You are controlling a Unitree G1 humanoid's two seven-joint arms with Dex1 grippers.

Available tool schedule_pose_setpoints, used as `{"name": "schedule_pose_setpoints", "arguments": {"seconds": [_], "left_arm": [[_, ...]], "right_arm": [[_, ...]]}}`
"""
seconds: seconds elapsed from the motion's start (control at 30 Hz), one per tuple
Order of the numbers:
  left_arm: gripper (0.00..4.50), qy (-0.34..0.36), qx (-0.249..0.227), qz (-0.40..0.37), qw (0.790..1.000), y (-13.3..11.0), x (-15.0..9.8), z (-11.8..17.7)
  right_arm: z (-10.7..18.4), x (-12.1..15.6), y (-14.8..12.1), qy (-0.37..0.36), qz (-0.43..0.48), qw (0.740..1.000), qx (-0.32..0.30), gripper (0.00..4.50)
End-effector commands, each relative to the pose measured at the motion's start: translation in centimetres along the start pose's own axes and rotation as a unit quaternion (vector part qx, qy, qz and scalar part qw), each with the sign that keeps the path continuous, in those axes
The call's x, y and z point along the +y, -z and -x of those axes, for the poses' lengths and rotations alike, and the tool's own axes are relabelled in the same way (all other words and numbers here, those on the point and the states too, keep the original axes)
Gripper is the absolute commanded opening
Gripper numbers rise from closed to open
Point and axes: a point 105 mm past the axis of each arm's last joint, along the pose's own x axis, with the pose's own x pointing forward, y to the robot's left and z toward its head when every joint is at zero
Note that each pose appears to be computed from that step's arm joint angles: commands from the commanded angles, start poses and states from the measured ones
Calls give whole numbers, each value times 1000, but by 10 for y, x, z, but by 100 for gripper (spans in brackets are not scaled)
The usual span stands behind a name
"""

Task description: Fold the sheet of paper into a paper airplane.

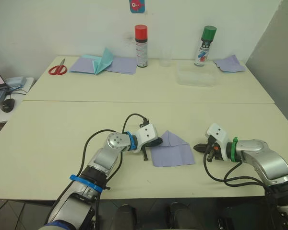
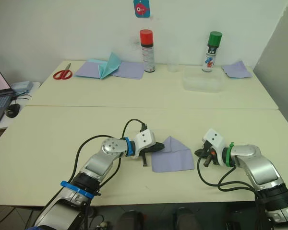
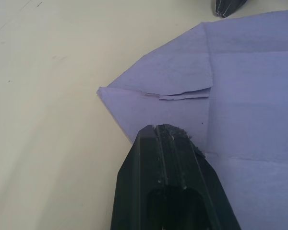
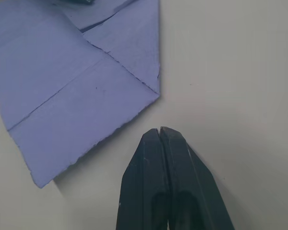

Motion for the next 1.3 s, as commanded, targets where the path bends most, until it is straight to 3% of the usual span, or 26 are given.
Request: {"name": "schedule_pose_setpoints", "arguments": {"seconds": [0.03, 0.37, 0.83, 1.3], "left_arm": [[2, 27, 55, 19, 998, 31, -15, -3], [2, 29, 56, 15, 998, 32, -15, -2], [2, 38, 57, 19, 997, 33, -17, -3], [2, 37, 72, 34, 996, 35, -15, 13]], "right_arm": [[-8, 16, 2, -41, -72, 997, -9, 0], [-9, 28, -28, -80, -217, 970, -70, 0], [-38, 31, -73, -74, -208, 966, -137, 0], [-64, 44, -71, -80, -198, 970, -119, 0]]}}
